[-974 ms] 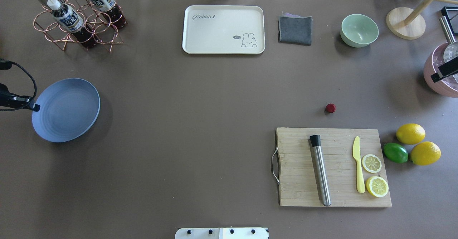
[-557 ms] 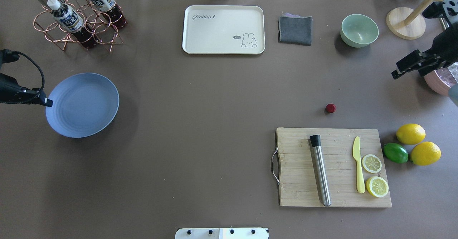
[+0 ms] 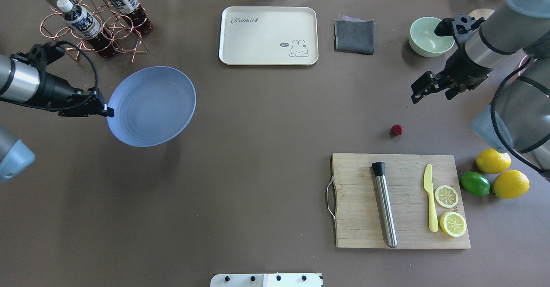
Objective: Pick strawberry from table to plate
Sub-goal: 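Slide the blue plate inward with the left gripper while the right gripper lowers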
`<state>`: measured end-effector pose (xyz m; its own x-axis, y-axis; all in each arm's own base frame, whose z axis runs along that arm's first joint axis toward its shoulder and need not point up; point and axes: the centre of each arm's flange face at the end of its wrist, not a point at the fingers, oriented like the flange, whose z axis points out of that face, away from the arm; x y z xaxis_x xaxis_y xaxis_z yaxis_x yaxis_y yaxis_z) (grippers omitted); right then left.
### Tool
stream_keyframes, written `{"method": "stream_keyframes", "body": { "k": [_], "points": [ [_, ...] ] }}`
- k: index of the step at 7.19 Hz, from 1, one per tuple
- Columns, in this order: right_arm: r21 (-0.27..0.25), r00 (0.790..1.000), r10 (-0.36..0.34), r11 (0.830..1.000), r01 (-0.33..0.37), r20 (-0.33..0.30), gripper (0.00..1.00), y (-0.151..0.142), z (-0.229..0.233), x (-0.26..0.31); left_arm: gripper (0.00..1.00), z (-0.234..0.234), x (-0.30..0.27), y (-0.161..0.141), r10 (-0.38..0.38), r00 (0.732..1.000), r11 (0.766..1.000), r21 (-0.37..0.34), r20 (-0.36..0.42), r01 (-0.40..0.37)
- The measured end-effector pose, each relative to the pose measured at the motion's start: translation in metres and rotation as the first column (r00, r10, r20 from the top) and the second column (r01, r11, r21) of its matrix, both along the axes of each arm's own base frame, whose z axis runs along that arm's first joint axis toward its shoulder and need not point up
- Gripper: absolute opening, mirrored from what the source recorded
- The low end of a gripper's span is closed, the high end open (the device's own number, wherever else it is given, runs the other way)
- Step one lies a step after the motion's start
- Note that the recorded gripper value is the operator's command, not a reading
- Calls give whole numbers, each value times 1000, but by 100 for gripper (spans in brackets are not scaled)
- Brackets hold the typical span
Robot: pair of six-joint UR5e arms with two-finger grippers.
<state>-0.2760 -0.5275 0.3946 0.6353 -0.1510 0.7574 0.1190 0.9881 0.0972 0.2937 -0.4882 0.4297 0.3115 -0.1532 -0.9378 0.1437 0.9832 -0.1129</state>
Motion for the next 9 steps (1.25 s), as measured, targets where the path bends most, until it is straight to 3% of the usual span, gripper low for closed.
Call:
{"method": "stream_keyframes", "body": {
  "k": [2, 6, 8, 9],
  "points": [
    [10, 1000, 20, 1000, -20, 21, 100, -7, 26, -39, 0, -70, 51, 11, -8, 1000, 999, -43, 27, 10],
    [12, 999, 14, 1000, -13, -37, 98, 7, 54, -86, 0, -152, 138, 48, -21, 995, 996, -79, 96, 29],
    [-3, 998, 7, 1000, -7, -55, 86, 17, 63, -102, 0, -158, 175, 72, -20, 992, 998, -63, 126, 28],
    [-8, 998, 4, 1000, -4, -59, 74, 20, 64, -106, 0, -159, 184, 78, -19, 991, 998, -58, 132, 27]
  ]
}}
